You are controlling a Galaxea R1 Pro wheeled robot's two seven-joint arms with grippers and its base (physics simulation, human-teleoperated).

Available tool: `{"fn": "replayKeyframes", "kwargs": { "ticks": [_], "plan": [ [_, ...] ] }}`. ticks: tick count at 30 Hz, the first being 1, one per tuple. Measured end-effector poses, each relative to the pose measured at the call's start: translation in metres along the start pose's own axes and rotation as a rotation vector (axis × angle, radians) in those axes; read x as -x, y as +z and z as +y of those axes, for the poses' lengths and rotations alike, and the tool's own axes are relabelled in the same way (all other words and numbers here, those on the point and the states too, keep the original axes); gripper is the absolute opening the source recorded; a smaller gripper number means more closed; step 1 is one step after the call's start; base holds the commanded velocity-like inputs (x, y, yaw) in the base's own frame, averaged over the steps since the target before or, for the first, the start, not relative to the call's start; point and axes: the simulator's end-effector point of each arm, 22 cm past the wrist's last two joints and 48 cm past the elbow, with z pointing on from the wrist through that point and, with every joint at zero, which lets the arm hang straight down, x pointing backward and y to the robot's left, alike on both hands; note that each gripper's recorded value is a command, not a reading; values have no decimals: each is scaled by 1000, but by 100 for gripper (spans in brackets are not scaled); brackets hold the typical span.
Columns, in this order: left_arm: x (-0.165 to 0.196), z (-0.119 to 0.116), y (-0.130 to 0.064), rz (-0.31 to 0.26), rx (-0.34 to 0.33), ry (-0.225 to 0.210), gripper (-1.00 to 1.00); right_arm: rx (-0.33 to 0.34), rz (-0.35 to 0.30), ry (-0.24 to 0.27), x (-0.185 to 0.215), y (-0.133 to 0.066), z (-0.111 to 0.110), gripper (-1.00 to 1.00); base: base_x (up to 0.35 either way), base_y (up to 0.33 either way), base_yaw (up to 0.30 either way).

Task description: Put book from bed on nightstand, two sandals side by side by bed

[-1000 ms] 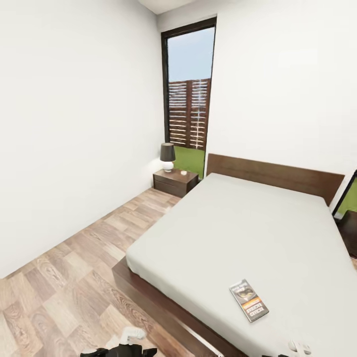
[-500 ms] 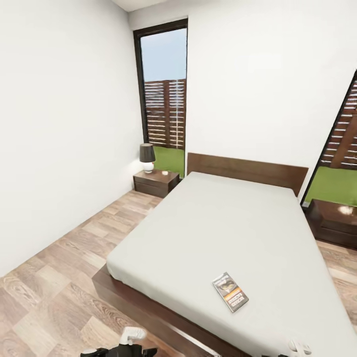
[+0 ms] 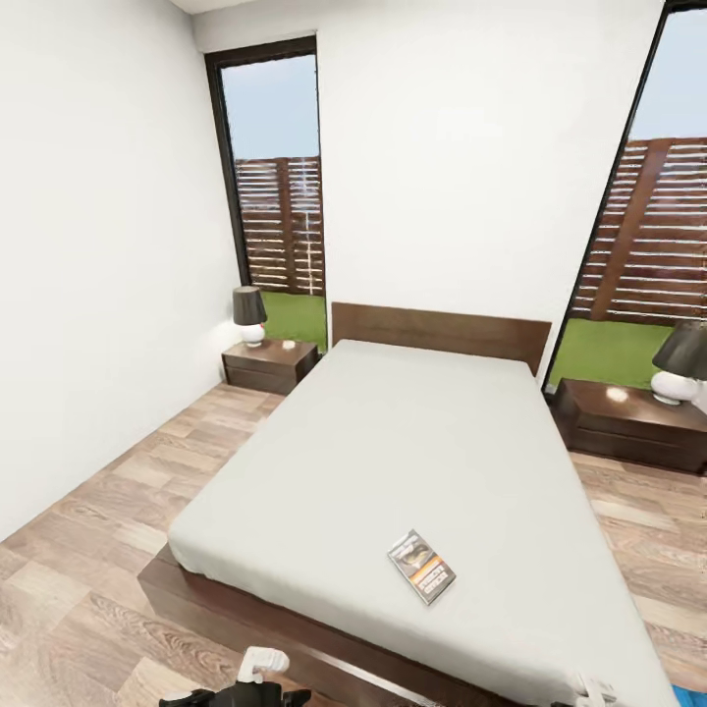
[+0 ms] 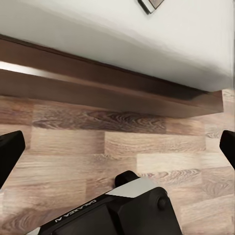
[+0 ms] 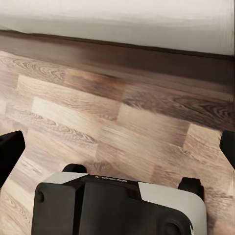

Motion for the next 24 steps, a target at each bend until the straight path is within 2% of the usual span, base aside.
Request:
{"fn": "replayKeyframes", "kwargs": {
  "ticks": [24],
  "plan": [
    [0, 0, 0, 1, 0, -1, 100, 0, -1, 1, 0, 0, 0, 100, 0, 0, -282]
  ]
}}
